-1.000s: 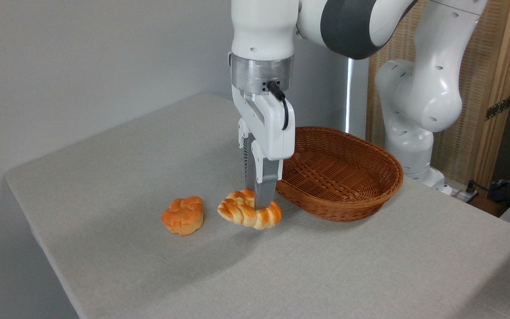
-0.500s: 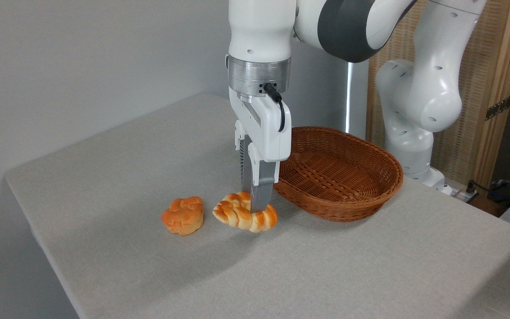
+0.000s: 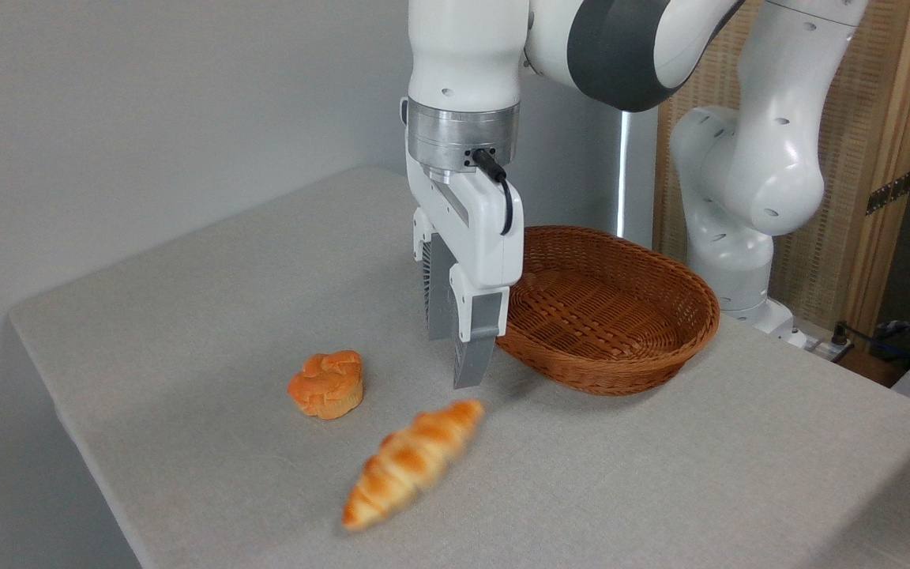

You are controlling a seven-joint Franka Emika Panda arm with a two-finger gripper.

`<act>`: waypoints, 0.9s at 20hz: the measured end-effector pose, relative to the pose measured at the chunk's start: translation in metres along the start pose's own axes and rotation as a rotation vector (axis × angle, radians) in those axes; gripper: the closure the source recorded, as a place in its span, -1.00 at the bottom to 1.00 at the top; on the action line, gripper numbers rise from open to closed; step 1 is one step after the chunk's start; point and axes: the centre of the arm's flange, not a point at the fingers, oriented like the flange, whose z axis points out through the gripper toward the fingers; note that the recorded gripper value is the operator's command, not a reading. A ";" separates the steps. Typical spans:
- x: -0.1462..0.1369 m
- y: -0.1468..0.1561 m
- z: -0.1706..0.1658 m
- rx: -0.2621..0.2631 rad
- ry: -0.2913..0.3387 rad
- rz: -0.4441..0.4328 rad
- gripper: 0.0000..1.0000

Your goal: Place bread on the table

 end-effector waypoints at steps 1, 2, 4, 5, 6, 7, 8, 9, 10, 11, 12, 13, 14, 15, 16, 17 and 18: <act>0.000 0.000 -0.001 -0.001 0.001 -0.045 -1.00; 0.001 0.000 -0.002 -0.004 0.007 -0.091 -1.00; 0.004 0.001 -0.010 -0.028 0.012 -0.168 -1.00; 0.004 0.001 -0.020 -0.049 0.009 -0.190 -1.00; 0.005 0.001 -0.032 -0.070 0.008 -0.208 -1.00; 0.007 0.002 -0.048 -0.092 0.009 -0.225 -1.00; 0.009 0.002 -0.063 -0.107 0.011 -0.244 -1.00; 0.014 0.003 -0.077 -0.110 0.013 -0.261 -1.00; 0.025 0.006 -0.089 -0.104 0.012 -0.279 -1.00; 0.038 0.010 -0.095 -0.094 0.005 -0.293 -1.00; 0.050 0.014 -0.097 -0.086 -0.005 -0.297 -1.00; 0.065 0.018 -0.097 -0.075 -0.019 -0.292 -1.00; 0.078 0.020 -0.095 -0.067 -0.034 -0.283 -1.00; 0.090 0.022 -0.093 -0.062 -0.047 -0.277 -1.00; 0.098 0.022 -0.089 -0.061 -0.061 -0.275 -1.00; 0.106 0.021 -0.084 -0.069 -0.085 -0.271 -1.00; 0.110 0.020 -0.079 -0.082 -0.107 -0.269 -1.00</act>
